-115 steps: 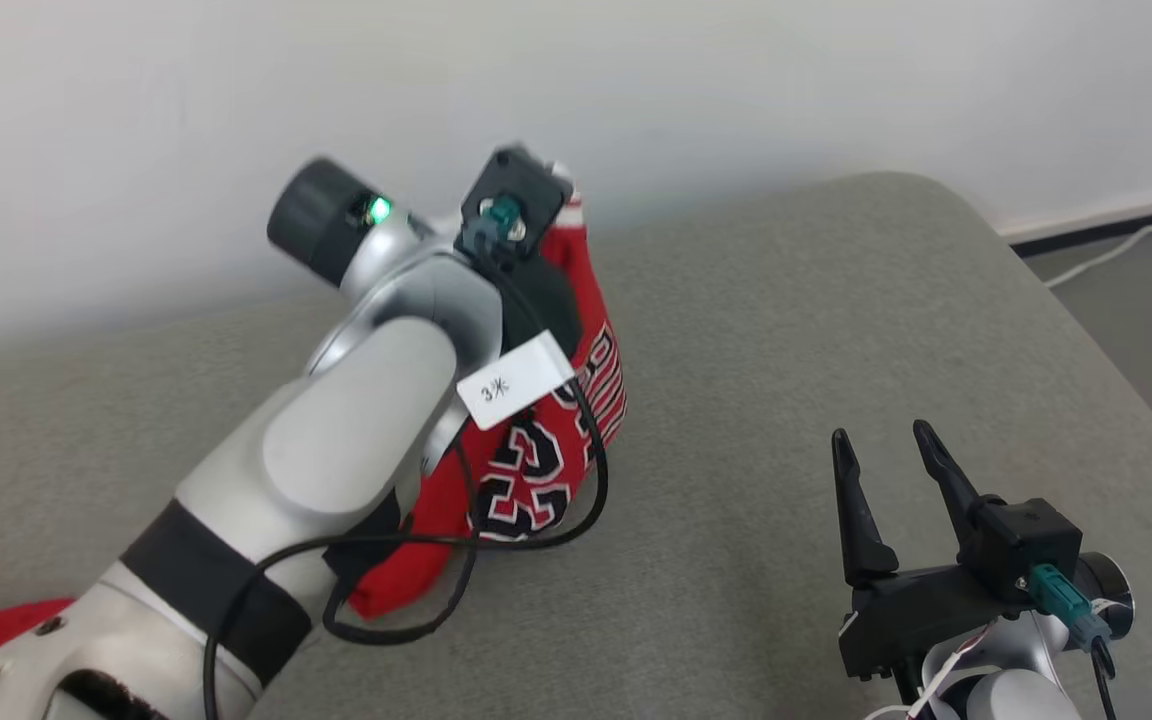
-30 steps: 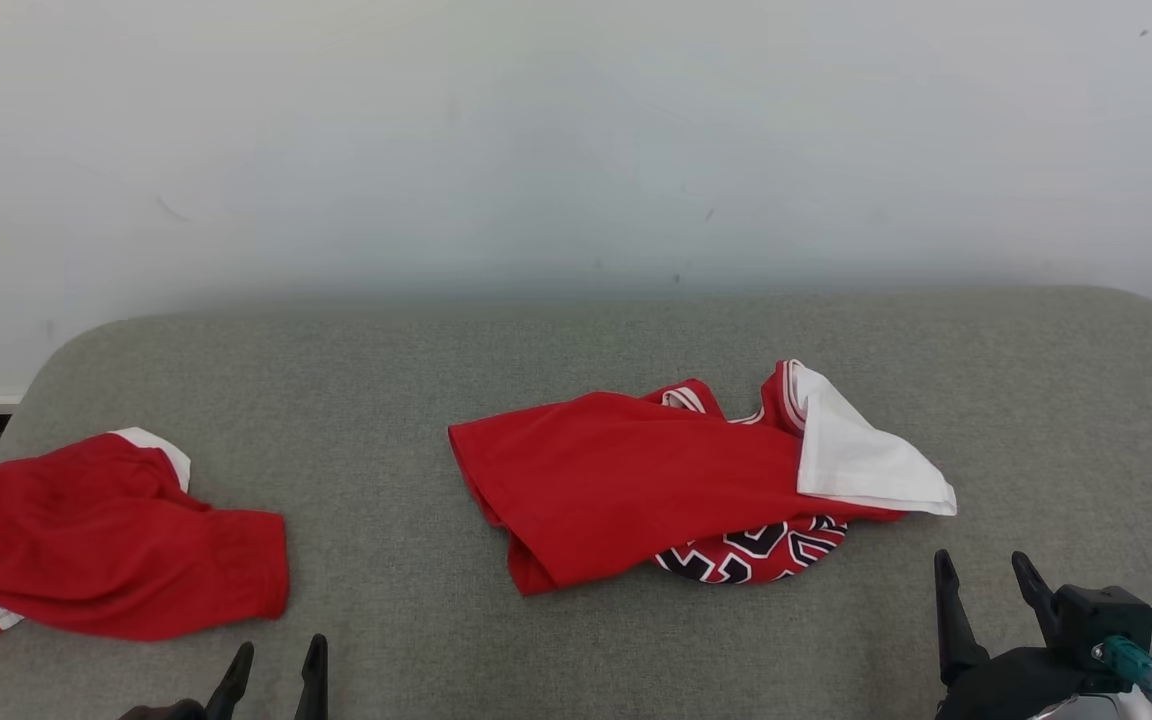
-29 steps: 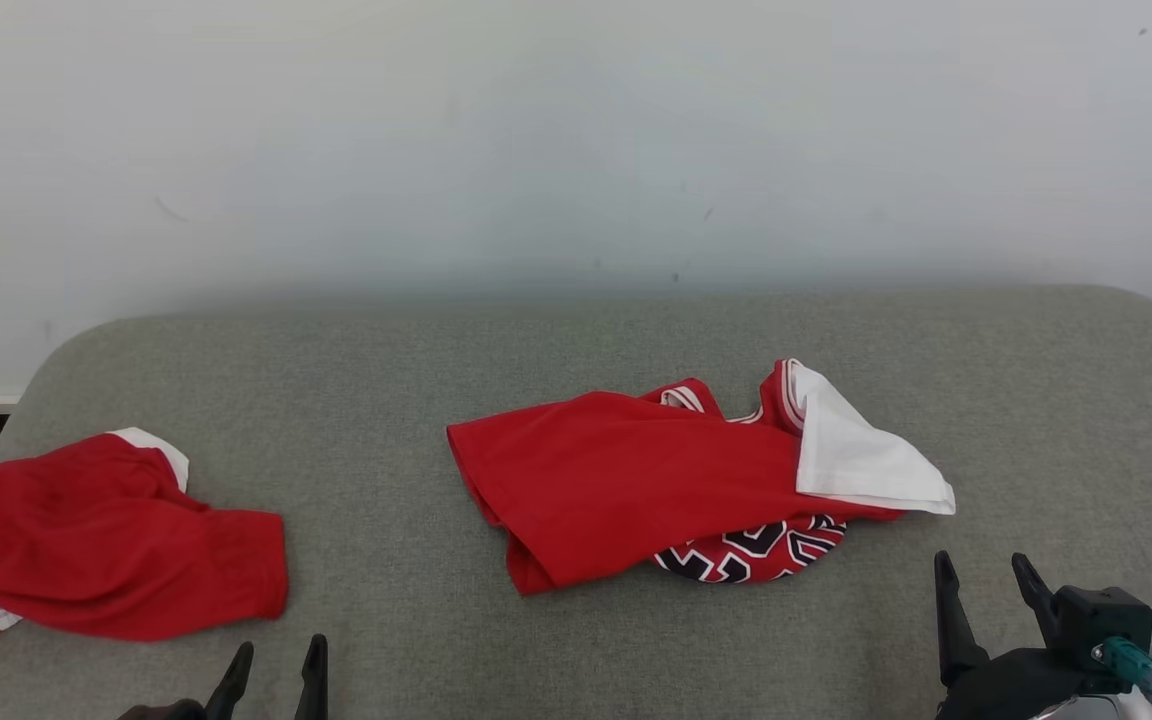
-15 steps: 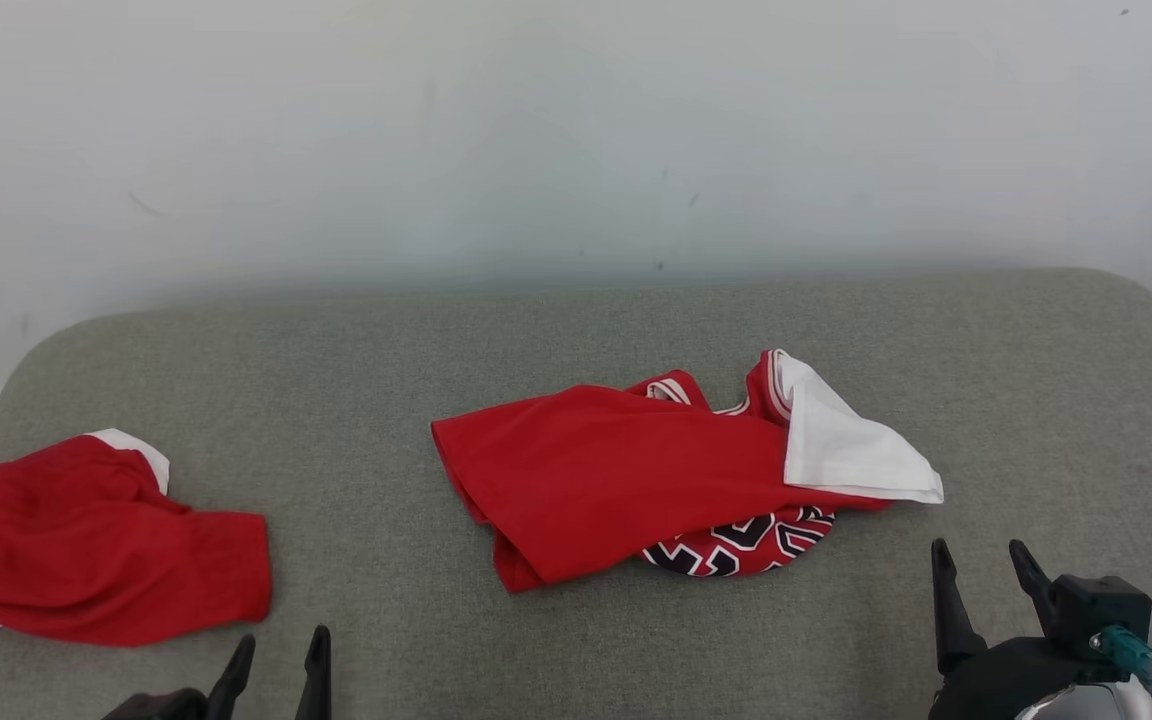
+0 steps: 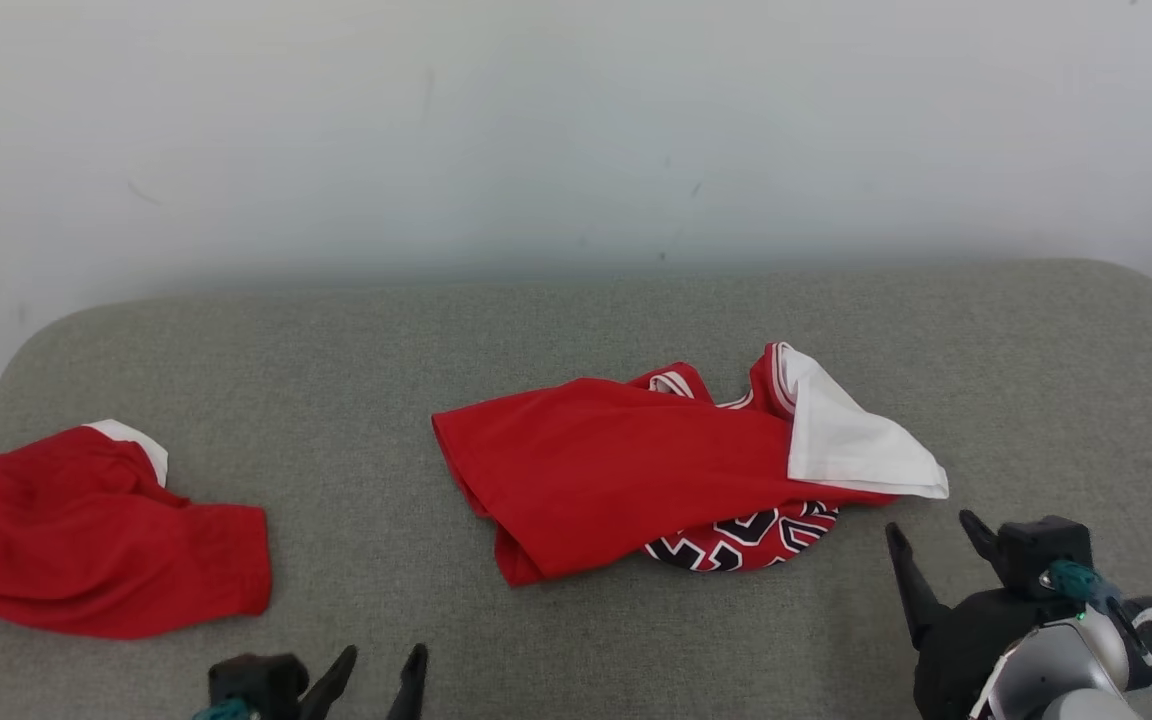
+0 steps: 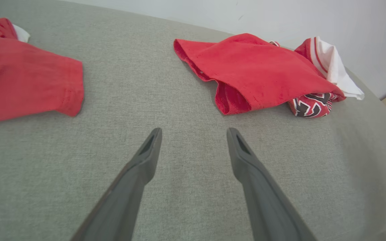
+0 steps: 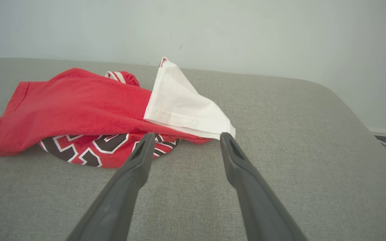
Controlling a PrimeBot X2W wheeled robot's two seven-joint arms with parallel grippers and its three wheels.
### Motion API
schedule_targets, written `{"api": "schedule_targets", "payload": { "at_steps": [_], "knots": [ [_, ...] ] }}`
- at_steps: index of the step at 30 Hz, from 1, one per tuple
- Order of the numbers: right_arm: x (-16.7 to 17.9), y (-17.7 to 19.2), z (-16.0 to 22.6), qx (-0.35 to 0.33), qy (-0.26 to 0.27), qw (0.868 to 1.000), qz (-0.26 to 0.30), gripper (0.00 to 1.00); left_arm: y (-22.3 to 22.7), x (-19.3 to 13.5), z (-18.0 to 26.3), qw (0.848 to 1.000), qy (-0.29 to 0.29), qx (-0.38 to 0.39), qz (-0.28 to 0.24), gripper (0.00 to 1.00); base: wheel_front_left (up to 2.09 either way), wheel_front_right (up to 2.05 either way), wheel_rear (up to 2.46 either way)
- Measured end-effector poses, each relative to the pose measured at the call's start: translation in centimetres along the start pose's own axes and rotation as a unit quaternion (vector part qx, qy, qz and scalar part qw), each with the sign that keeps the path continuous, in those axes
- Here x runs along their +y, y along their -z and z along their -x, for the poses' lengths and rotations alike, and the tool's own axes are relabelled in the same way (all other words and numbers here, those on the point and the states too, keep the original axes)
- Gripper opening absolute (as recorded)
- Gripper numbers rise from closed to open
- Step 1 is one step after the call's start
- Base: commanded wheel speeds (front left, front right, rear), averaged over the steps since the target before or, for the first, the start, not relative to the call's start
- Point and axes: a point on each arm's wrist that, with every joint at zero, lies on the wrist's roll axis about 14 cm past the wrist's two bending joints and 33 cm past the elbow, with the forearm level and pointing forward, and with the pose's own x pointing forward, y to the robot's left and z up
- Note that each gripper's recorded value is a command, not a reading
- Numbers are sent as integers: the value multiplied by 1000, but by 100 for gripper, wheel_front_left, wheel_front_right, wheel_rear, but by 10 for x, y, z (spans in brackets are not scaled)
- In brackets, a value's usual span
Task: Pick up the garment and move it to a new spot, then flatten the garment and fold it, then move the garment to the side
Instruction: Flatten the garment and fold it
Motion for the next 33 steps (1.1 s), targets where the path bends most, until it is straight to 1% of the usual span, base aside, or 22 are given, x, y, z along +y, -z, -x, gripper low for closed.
{"api": "schedule_targets", "payload": {
  "at_steps": [3,7,10,13,16,19,21,22,26,29,30,31,32,33],
  "knots": [
    [15,9,-9,39,-43,998,33,100,-1,-14,-13,999,28,22,2,100,0,0,0],
    [26,11,-26,78,-71,993,53,100,-3,-21,-31,998,40,54,3,100,0,0,0],
    [29,6,-42,100,-77,990,64,100,-10,-32,-45,996,60,69,19,100,0,0,0],
    [34,-4,-60,113,-78,988,67,100,-15,-42,-60,993,76,89,18,100,0,0,0],
    [37,-13,-80,124,-74,987,66,100,-12,-44,-72,990,83,114,17,100,0,0,0],
    [39,-12,-91,140,-73,985,67,100,-11,-42,-81,988,83,128,17,100,0,0,0],
    [42,-6,-101,161,-74,982,68,100,-9,-38,-90,987,79,143,15,100,0,0,0],
    [47,5,-108,185,-77,977,67,100,-4,-33,-96,984,76,158,17,100,0,0,0],
    [55,36,-116,238,-83,966,62,100,10,-27,-104,978,76,190,35,100,0,0,0],
    [64,51,-121,263,-90,959,60,100,20,-19,-108,975,67,205,47,100,0,0,0],
    [68,56,-122,270,-93,957,60,87,23,-17,-108,974,66,210,50,100,0,0,0],
    [70,60,-123,275,-95,955,60,61,25,-15,-109,974,65,213,50,100,0,0,0],
    [72,63,-123,280,-97,953,61,46,27,-14,-109,973,64,217,51,100,0,0,0],
    [73,65,-124,284,-99,952,62,44,29,-14,-109,972,67,220,56,100,0,0,0]
  ]
}}
